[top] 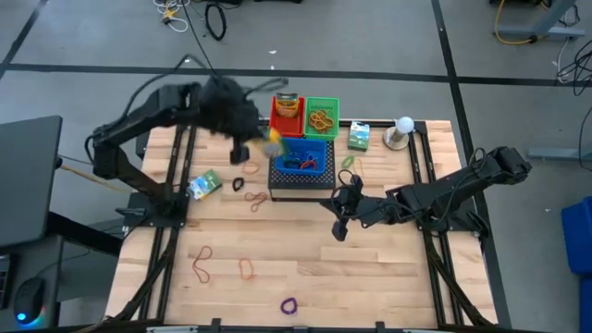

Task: Pick & Place Office Desk Supplies
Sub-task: Put the yellow crayon box into the red bin on the shelf

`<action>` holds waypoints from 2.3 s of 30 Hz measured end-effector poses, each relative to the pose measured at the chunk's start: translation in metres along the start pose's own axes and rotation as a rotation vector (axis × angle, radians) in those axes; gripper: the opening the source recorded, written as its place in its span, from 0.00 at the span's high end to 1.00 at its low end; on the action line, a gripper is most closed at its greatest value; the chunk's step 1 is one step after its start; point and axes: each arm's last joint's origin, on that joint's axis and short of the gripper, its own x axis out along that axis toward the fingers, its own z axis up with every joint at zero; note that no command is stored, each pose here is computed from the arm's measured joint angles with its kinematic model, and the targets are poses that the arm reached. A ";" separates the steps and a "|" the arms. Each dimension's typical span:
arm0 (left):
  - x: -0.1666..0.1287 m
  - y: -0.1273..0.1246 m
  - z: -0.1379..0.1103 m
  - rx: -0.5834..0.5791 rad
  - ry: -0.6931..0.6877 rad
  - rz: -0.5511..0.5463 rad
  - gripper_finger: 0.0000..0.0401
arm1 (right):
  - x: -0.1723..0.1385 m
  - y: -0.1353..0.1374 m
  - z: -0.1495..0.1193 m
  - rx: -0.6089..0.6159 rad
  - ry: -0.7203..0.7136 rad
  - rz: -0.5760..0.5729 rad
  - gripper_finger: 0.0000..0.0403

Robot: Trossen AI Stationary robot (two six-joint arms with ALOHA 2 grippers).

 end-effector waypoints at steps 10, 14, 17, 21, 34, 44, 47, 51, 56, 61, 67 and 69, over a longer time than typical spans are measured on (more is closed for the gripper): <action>0.047 0.057 0.020 0.138 0.076 0.109 0.96 | 0.006 -0.009 0.008 0.048 -0.039 -0.014 0.97; 0.074 0.065 0.018 0.175 0.145 0.100 0.96 | 0.011 -0.021 0.028 0.095 -0.064 -0.018 0.97; 0.090 0.070 0.015 0.193 0.195 0.115 0.96 | 0.013 -0.033 0.045 0.110 -0.089 -0.041 0.97; 0.106 0.077 0.012 0.238 0.274 0.189 0.96 | 0.013 -0.046 0.062 0.100 -0.123 -0.038 0.97; 0.145 0.099 0.004 0.206 0.330 0.235 0.96 | 0.014 -0.052 0.064 0.085 -0.116 -0.024 0.97; 0.158 0.107 -0.001 0.209 0.354 0.251 0.95 | 0.014 -0.052 0.064 0.067 -0.115 -0.025 0.97; 0.158 0.108 0.000 0.208 0.340 0.258 0.91 | 0.014 -0.052 0.064 0.067 -0.115 -0.026 0.97; 0.158 0.108 0.000 0.221 0.343 0.259 0.82 | 0.014 -0.052 0.064 0.060 -0.114 -0.026 0.97; 0.158 0.108 0.001 0.220 0.337 0.266 0.72 | 0.015 -0.052 0.064 0.060 -0.114 -0.026 0.97; 0.158 0.109 0.002 0.238 0.349 0.307 0.65 | 0.015 -0.052 0.064 0.059 -0.114 -0.027 0.97; 0.158 0.110 0.003 0.250 0.349 0.337 0.58 | 0.015 -0.052 0.064 0.059 -0.114 -0.027 0.97; 0.158 0.110 0.003 0.246 0.349 0.337 0.55 | 0.015 -0.052 0.064 0.059 -0.113 -0.027 0.97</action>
